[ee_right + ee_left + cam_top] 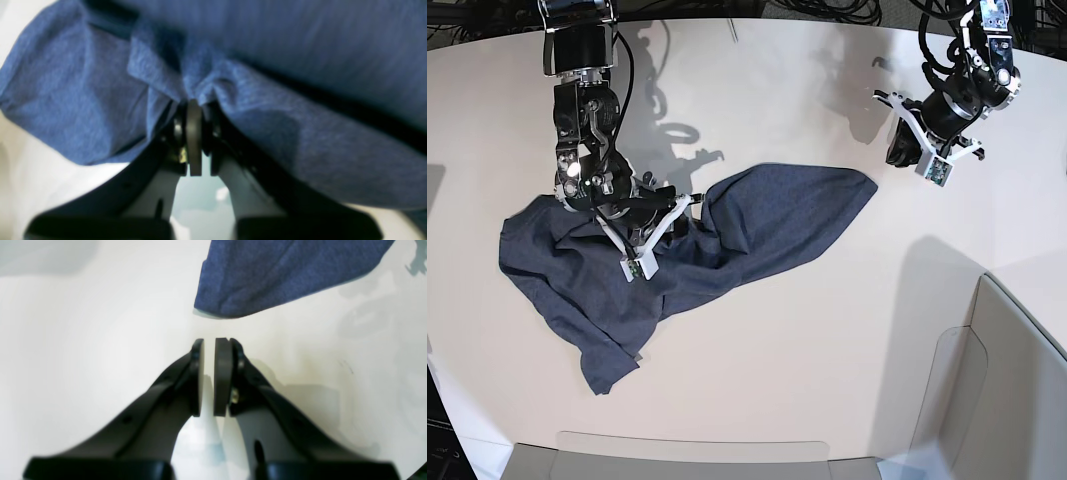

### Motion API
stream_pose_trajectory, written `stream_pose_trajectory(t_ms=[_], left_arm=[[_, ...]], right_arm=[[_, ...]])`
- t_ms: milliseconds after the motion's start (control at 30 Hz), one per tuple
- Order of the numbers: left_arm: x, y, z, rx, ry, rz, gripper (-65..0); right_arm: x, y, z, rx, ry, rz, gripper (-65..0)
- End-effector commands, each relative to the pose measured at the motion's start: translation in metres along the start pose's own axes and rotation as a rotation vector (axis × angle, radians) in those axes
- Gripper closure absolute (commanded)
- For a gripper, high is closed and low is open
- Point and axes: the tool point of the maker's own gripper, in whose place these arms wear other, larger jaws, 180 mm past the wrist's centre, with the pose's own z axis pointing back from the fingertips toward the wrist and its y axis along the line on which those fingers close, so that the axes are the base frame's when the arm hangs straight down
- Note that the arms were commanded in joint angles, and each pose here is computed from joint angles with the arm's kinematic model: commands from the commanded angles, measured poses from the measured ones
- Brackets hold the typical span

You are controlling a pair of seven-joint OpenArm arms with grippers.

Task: Layout the t-shirt on the table in an organized manner, then fold the t-shirt properly
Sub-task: 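Grasp the shirt edge with the right gripper and pull it outward, then lift the gathered shirt fabric with the right gripper and reposition it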

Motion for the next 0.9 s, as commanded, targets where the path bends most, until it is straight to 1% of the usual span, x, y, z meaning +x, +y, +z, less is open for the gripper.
stream_pose_trajectory(t_ms=[0,33,167,233,300,433,533,633,700,800,867], left_arm=[[0.011,0.0,0.003,-0.003,-0.041,-0.01,-5.9],[0.011,0.0,0.002,-0.003,-0.041,-0.009,-5.9],[0.011,-0.003,0.001,-0.008,-0.045,0.004,-5.9],[0.01,-0.004,0.001,-0.008,-0.043,0.004,-5.9],[0.005,-0.005,0.002,-0.011,-0.03,0.008,-5.9],[0.001,-0.008,0.003,-0.016,-0.024,0.017,-5.9],[-0.007,-0.013,0.004,-0.023,-0.007,0.031,-5.9],[-0.008,-0.016,0.003,-0.028,-0.008,0.042,-5.9],[-0.009,-0.024,0.001,-0.05,-0.005,0.037,-5.9],[-0.015,-0.037,-0.002,-0.086,0.015,0.027,-5.9],[-0.019,-0.047,-0.003,-0.113,0.028,0.023,-5.9]], right_arm=[[0.027,0.0,0.008,-0.002,-0.081,0.026,-8.7],[0.031,0.0,0.01,-0.009,-0.087,0.035,-12.8],[0.052,-0.007,0.017,-0.058,-0.131,0.082,-34.3],[0.066,-0.013,0.02,-0.091,-0.15,0.108,-42.1],[0.081,-0.021,0.021,-0.136,-0.162,0.137,-47.9],[0.103,-0.038,0.014,-0.205,-0.167,0.162,-49.0],[0.115,-0.049,0.003,-0.221,-0.207,0.159,-49.0],[0.113,-0.061,-0.01,-0.244,-0.206,0.16,-49.0],[0.108,-0.069,-0.019,-0.268,-0.188,0.172,-49.0],[0.104,-0.078,-0.021,-0.312,-0.178,0.209,-49.0],[0.103,-0.087,-0.019,-0.362,-0.162,0.241,-49.0]])
